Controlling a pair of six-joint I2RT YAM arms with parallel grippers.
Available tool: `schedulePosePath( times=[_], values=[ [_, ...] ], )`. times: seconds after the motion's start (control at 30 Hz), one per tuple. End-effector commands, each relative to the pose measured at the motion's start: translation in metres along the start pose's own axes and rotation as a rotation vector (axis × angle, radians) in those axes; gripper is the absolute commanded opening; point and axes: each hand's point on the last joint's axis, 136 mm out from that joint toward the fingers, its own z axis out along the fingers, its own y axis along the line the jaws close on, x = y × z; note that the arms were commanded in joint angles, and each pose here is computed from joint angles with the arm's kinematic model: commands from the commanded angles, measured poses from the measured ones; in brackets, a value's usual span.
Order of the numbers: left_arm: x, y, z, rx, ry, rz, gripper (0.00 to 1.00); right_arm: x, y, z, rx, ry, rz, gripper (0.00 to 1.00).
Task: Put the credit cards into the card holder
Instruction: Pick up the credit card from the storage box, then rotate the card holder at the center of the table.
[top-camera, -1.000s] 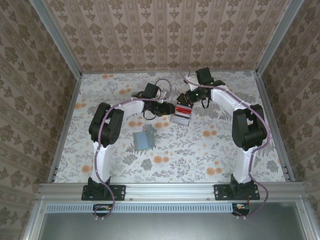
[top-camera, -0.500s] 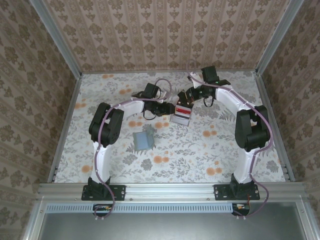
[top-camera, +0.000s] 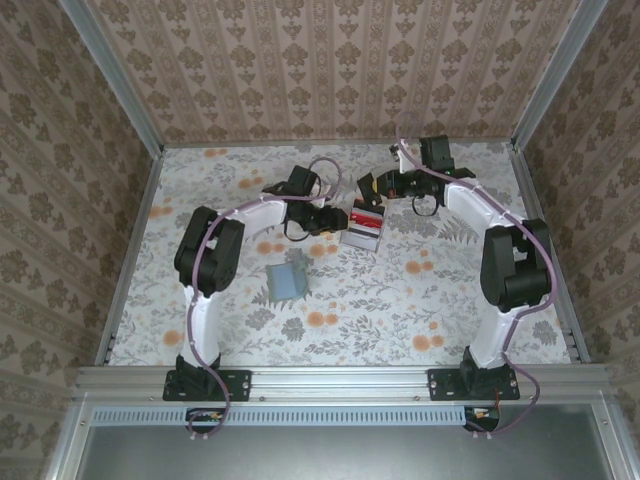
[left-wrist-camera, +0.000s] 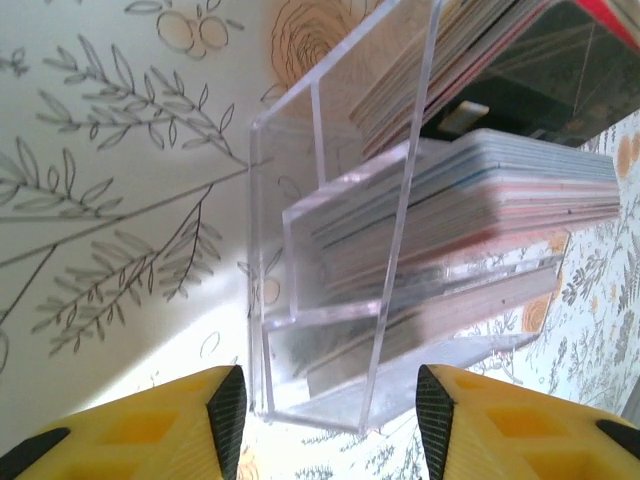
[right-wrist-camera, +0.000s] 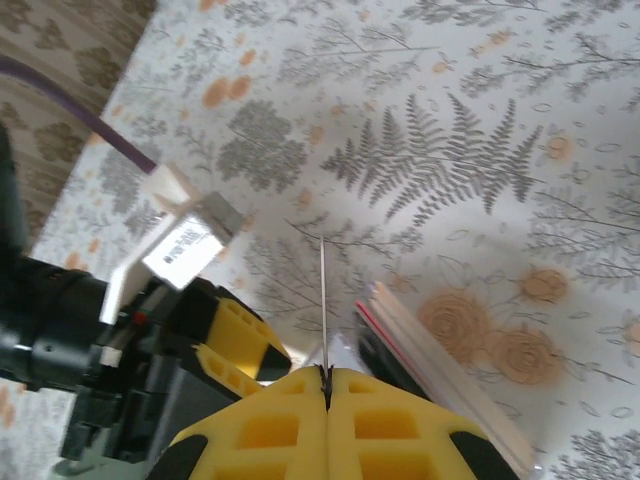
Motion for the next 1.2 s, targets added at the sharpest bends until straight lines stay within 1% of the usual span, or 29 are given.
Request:
schedulePosePath(
  times=[0.0, 0.1, 0.2, 0.27, 0.37, 0.43, 0.47, 0.5, 0.57, 0.67, 0.77, 0.93, 1.0, 1.07, 1.17],
  values=[
    [-0.005, -0.014, -0.035, -0.013, -0.038, 0.022, 0.53, -0.017, 0.034, -0.023, -0.112, -0.074, 0.028, 0.01],
    [-0.008, -0.011, -0.059, -0.028, -0.077, 0.025, 0.54, -0.01, 0.053, -0.037, -0.153, -0.085, 0.059, 0.0],
    [-0.008, -0.003, -0.083, -0.048, -0.115, 0.017, 0.54, 0.012, 0.081, -0.051, -0.187, -0.062, 0.065, 0.0],
    [-0.008, 0.012, -0.102, -0.075, -0.14, -0.002, 0.54, 0.041, 0.107, -0.055, -0.201, 0.004, 0.042, 0.0],
    [0.0, 0.036, -0.116, -0.11, -0.147, -0.035, 0.54, 0.094, 0.149, -0.055, -0.236, 0.145, -0.005, 0.01],
    [0.005, 0.051, -0.123, -0.12, -0.156, -0.063, 0.54, 0.133, 0.168, -0.047, -0.255, 0.251, -0.012, 0.01],
    [0.008, 0.06, -0.125, -0.128, -0.155, -0.079, 0.54, 0.155, 0.177, -0.043, -0.258, 0.309, -0.015, 0.01],
    [0.011, 0.066, -0.126, -0.133, -0.154, -0.088, 0.54, 0.167, 0.189, -0.046, -0.271, 0.331, -0.034, 0.01],
    [0.018, 0.08, -0.124, -0.149, -0.143, -0.109, 0.53, 0.202, 0.202, -0.039, -0.268, 0.417, -0.051, 0.0],
    [0.027, 0.093, -0.116, -0.152, -0.119, -0.13, 0.53, 0.231, 0.21, -0.017, -0.256, 0.46, -0.034, 0.0],
    [0.031, 0.098, -0.107, -0.138, -0.108, -0.143, 0.53, 0.244, 0.209, 0.007, -0.215, 0.473, -0.035, 0.0],
    [0.033, 0.108, -0.096, -0.142, -0.086, -0.152, 0.53, 0.235, 0.198, 0.039, -0.157, 0.41, -0.006, 0.0],
    [0.034, 0.112, -0.094, -0.148, -0.078, -0.155, 0.52, 0.231, 0.192, 0.047, -0.12, 0.4, -0.012, 0.0],
    [0.037, 0.116, -0.092, -0.15, -0.071, -0.165, 0.52, 0.225, 0.18, 0.053, -0.051, 0.384, -0.038, 0.0],
    [0.044, 0.12, -0.094, -0.159, -0.065, -0.177, 0.5, 0.216, 0.163, 0.056, 0.019, 0.373, -0.066, 0.0]
  ],
)
